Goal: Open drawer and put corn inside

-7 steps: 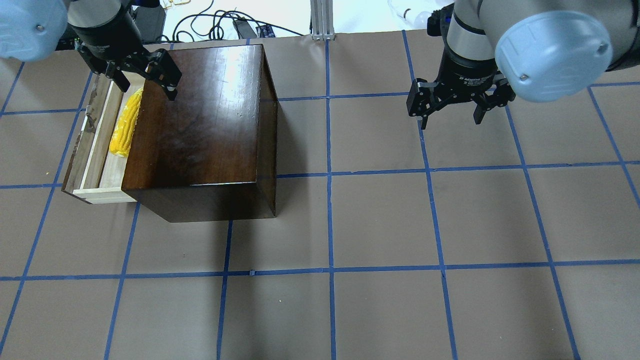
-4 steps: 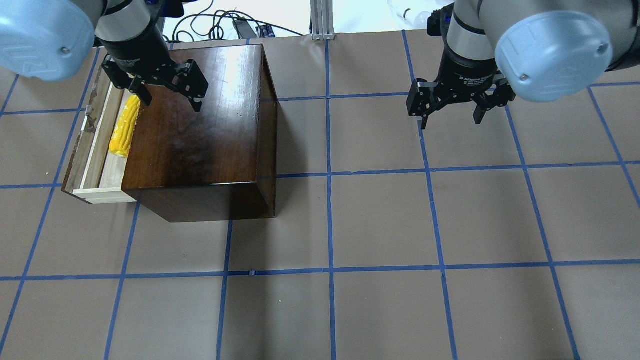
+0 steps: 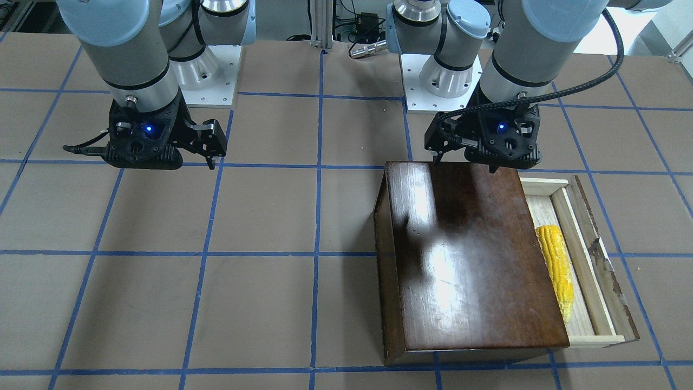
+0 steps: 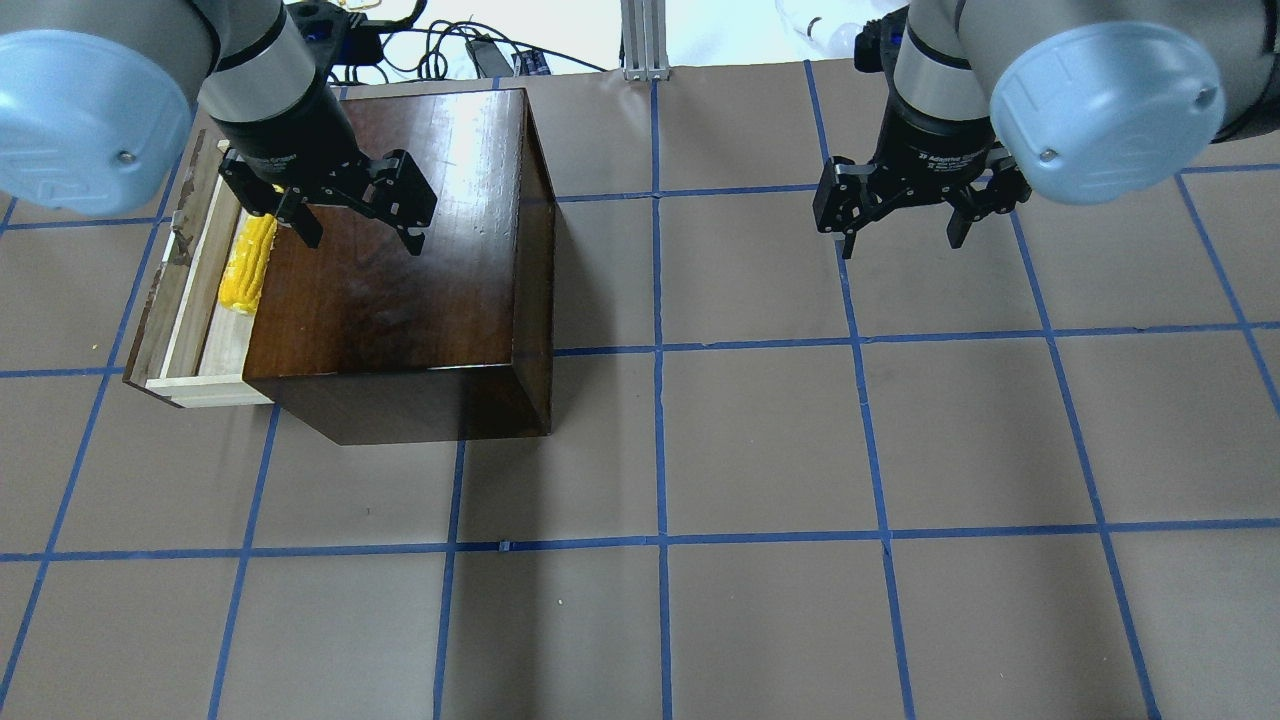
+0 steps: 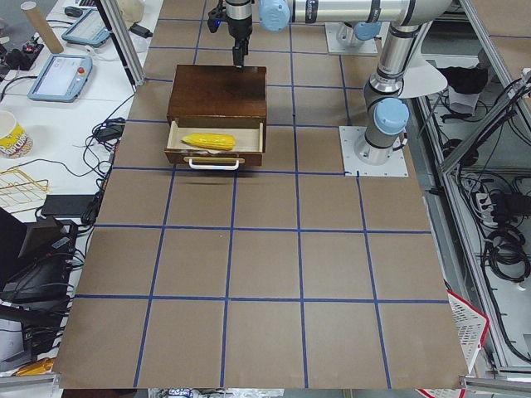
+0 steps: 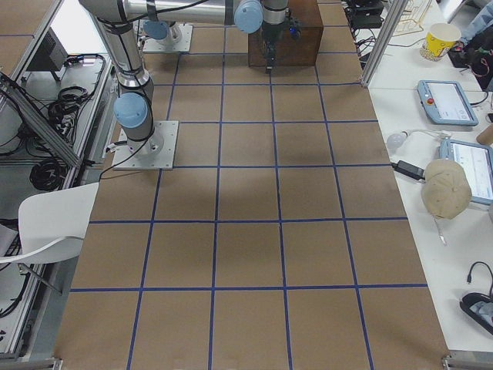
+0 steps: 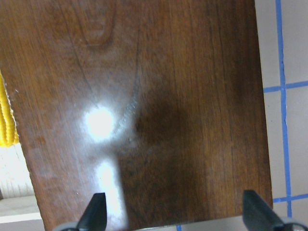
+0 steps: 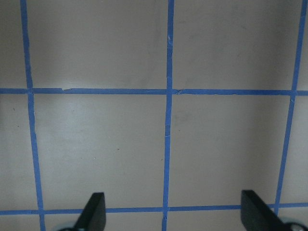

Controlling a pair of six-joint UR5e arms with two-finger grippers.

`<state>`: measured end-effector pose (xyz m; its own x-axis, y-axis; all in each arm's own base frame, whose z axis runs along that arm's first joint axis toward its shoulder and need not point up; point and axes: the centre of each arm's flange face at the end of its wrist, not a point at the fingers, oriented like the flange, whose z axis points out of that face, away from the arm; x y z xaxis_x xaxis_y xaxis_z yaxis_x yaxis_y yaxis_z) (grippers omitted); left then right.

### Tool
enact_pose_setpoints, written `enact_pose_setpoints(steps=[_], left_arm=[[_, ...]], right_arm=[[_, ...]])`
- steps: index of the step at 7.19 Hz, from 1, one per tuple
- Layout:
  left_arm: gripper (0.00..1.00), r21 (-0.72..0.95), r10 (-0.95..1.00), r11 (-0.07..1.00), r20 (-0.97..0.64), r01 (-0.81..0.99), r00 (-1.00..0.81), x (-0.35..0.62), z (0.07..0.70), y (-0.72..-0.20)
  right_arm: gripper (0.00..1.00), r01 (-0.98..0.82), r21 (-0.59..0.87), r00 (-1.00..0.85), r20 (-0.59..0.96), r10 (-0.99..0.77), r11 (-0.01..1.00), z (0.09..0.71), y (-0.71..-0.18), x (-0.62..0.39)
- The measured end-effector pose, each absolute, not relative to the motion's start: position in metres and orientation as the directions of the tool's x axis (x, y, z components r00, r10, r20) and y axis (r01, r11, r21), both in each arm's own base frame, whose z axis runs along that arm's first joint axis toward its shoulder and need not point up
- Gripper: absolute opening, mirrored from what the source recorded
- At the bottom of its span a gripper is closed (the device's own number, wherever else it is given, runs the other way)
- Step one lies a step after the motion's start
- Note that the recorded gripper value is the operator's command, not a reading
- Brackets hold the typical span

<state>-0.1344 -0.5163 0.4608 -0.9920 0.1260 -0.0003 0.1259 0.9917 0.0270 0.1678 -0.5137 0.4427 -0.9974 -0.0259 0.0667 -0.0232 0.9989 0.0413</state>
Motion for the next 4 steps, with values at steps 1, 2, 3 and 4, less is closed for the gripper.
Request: enact_pose_setpoints(steps=[1,2,3,4], left_arm=[[1.00,0.030,0.115,0.993,-0.002,0.115,-0.993,-0.1311,0.4592,-0.5124],[1.00,0.030,0.109,0.994,-0.006,0.108,-0.994,-0.1291,0.4601,-0.5095],[1.00,0.028,0.105,0.994,-0.007,0.105,-0.994,-0.1282,0.4619,-0.5076],[1.00,0.025,0.103,0.994,-0.006,0.103,-0.995,-0.1281,0.4633,-0.5066]], right_arm=[[1.00,-0.023,0.041,-0.997,0.067,-0.026,0.999,0.4427,-0.5137,0.1678],[1.00,-0.023,0.042,-0.997,0.068,-0.026,0.999,0.4426,-0.5137,0.1677],[1.00,-0.023,0.042,-0.997,0.068,-0.026,0.999,0.4426,-0.5137,0.1677],[1.00,-0.023,0.042,-0.997,0.068,-0.026,0.999,0.4426,-0.5136,0.1677]])
